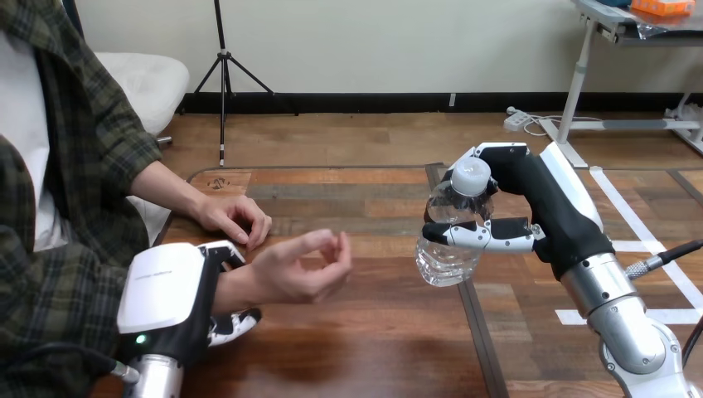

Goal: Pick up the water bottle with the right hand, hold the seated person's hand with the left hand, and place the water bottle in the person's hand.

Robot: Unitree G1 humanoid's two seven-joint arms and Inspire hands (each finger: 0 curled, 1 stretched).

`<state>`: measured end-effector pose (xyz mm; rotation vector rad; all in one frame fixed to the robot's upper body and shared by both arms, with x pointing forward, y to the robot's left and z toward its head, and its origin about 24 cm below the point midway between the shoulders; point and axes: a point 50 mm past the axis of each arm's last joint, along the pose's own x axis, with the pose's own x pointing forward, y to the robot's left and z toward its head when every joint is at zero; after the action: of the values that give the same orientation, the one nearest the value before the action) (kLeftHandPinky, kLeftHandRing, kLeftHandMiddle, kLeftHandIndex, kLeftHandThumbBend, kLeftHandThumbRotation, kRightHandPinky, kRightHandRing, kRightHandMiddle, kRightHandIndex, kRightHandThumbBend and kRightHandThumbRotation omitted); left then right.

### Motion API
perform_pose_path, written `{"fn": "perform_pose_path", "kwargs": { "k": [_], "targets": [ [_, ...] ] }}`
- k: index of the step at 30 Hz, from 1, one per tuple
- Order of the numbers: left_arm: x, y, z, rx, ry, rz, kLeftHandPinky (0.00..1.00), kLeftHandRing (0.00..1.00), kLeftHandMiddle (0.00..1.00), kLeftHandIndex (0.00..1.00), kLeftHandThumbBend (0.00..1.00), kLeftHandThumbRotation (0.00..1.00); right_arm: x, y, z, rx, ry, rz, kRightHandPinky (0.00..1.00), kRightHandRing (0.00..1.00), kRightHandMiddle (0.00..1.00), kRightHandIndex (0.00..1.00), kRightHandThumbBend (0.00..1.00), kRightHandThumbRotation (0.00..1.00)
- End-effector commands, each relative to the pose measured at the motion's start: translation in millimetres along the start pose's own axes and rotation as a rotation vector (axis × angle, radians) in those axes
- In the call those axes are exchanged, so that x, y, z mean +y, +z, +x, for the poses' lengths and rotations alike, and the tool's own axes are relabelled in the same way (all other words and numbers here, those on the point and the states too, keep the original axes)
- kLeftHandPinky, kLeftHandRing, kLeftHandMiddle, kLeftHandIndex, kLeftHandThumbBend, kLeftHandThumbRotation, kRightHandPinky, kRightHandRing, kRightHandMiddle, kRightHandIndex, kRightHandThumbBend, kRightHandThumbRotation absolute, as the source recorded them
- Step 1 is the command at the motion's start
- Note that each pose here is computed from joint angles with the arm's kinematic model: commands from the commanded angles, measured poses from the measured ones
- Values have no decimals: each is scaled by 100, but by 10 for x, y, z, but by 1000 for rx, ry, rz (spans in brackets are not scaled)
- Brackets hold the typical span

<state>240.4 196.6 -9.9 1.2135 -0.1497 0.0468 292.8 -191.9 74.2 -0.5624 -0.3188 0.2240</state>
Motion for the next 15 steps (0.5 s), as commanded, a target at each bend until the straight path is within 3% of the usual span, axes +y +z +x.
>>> {"fn": "perform_pose_path", "kwargs": {
  "k": [1, 15],
  "targets": [
    [5, 254, 57, -91, 35, -85, 35, 38, 42, 46, 84, 0, -181, 265, 161, -124, -68, -20, 41, 45, 46, 41, 66, 0],
    [87, 423, 79, -147, 91, -137, 32, 36, 41, 45, 85, 0, -188, 283, 181, -128, -68, -22, 41, 45, 46, 42, 66, 0]
  ]
}}
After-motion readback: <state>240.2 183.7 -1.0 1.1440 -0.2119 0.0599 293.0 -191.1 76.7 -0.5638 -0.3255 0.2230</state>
